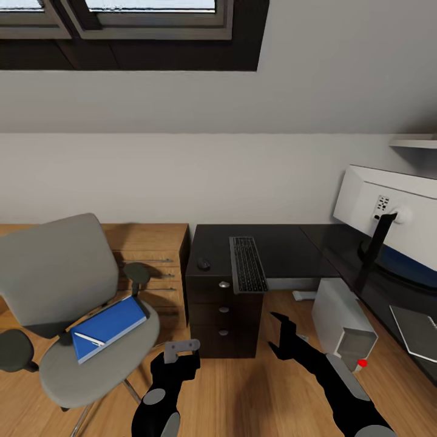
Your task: In the bedroom, organize the workspace by keeping the computer under the desk, ensuring the monitor is on the desk, placing the keyboard on the desk next to the monitor, placing the mouse on the desk next to the keyboard, moving the folder from the swivel chair onto the desk next to the mouse, stacking the notebook on top of the folder with the pen on top of the notebook, and positioning the swivel chair next to the desk.
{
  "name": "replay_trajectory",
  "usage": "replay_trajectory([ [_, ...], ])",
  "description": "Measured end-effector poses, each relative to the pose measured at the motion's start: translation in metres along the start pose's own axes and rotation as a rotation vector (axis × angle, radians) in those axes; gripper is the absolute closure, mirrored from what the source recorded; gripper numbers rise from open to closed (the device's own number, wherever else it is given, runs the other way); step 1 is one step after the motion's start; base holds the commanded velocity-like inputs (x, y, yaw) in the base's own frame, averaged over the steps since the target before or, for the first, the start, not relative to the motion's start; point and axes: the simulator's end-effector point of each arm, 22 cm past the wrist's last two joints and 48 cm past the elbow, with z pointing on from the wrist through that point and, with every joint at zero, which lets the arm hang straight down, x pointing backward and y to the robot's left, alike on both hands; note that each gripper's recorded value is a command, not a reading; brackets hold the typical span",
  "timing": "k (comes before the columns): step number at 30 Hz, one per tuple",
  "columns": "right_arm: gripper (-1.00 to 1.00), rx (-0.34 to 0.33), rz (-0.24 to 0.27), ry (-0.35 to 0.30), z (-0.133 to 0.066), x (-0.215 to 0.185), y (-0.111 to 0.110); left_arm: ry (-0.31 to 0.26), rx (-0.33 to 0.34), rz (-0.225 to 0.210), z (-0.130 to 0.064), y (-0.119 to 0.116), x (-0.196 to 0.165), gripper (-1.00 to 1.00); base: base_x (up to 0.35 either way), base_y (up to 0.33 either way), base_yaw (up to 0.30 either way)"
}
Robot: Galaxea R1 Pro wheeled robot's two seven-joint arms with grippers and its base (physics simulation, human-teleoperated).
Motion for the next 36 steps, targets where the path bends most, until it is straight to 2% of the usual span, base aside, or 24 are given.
replay_trajectory([
  [6,-1.00,0.002,0.000,-0.025,-0.005,-0.004,0.009,0.000,-0.001,0.000,-0.005,-0.001,-0.009,-1.00,0.000,0.000,0.000],
  [10,-1.00,0.012,-0.013,-0.088,-0.008,-0.017,0.013,0.000,-0.001,0.000,-0.009,-0.001,-0.015,-1.00,0.000,0.000,0.000],
  [13,-1.00,0.026,-0.042,-0.154,-0.012,-0.030,0.015,0.000,-0.001,0.000,-0.012,-0.001,-0.019,-1.00,0.000,0.000,0.000],
  [14,-1.00,0.060,-0.150,-0.303,-0.020,-0.062,0.015,0.000,-0.002,0.000,-0.013,-0.001,-0.020,-1.00,0.000,0.000,0.000],
  [15,-1.00,0.073,-0.214,-0.372,-0.026,-0.075,0.018,0.001,-0.002,0.000,-0.013,-0.001,-0.022,-1.00,0.000,0.000,0.000],
  [17,-1.00,0.083,-0.279,-0.434,-0.032,-0.087,0.024,0.001,-0.002,0.000,-0.015,-0.002,-0.025,-1.00,0.000,0.000,0.000],
  [18,-1.00,0.095,-0.349,-0.483,-0.037,-0.096,0.029,0.001,-0.002,0.000,-0.016,-0.002,-0.026,-1.00,0.000,0.000,0.000],
  [19,-1.00,0.103,-0.384,-0.503,-0.040,-0.099,0.032,0.001,-0.002,0.000,-0.017,-0.002,-0.027,-1.00,0.000,0.000,0.000],
  [20,-1.00,0.124,-0.444,-0.534,-0.045,-0.106,0.035,0.001,-0.002,0.000,-0.018,-0.002,-0.029,-1.00,0.000,0.000,0.000],
  [21,-1.00,0.139,-0.473,-0.549,-0.048,-0.110,0.037,0.001,-0.002,0.000,-0.019,-0.002,-0.030,-1.00,0.000,0.000,0.000],
  [22,-1.00,0.174,-0.524,-0.573,-0.054,-0.118,0.040,0.001,-0.002,0.000,-0.020,-0.002,-0.031,-1.00,0.000,0.000,0.000],
  [23,-1.00,0.216,-0.570,-0.587,-0.060,-0.125,0.042,0.000,-0.002,0.001,-0.021,-0.002,-0.033,-1.00,0.000,0.000,0.000],
  [25,-1.00,0.269,-0.612,-0.590,-0.066,-0.128,0.046,0.000,-0.002,0.001,-0.022,-0.003,-0.036,-1.00,0.000,0.000,0.000],
  [27,-1.00,0.332,-0.656,-0.582,-0.071,-0.129,0.048,0.000,-0.002,0.001,-0.024,-0.003,-0.038,-1.00,0.000,0.000,0.000],
  [28,-1.00,0.396,-0.702,-0.569,-0.077,-0.129,0.050,0.000,-0.002,0.001,-0.025,-0.003,-0.040,-1.00,0.000,0.000,0.000],
  [30,-1.00,0.450,-0.745,-0.556,-0.083,-0.127,0.055,0.000,-0.002,0.001,-0.027,-0.003,-0.042,-1.00,0.000,0.000,0.000],
  [33,-1.00,0.485,-0.788,-0.547,-0.091,-0.124,0.070,0.001,-0.002,0.001,-0.029,-0.003,-0.046,-1.00,0.000,0.000,0.000],
  [36,-1.00,0.466,-0.825,-0.558,-0.097,-0.118,0.096,0.001,-0.002,0.001,-0.029,-0.003,-0.046,-1.00,0.000,0.000,0.000],
])
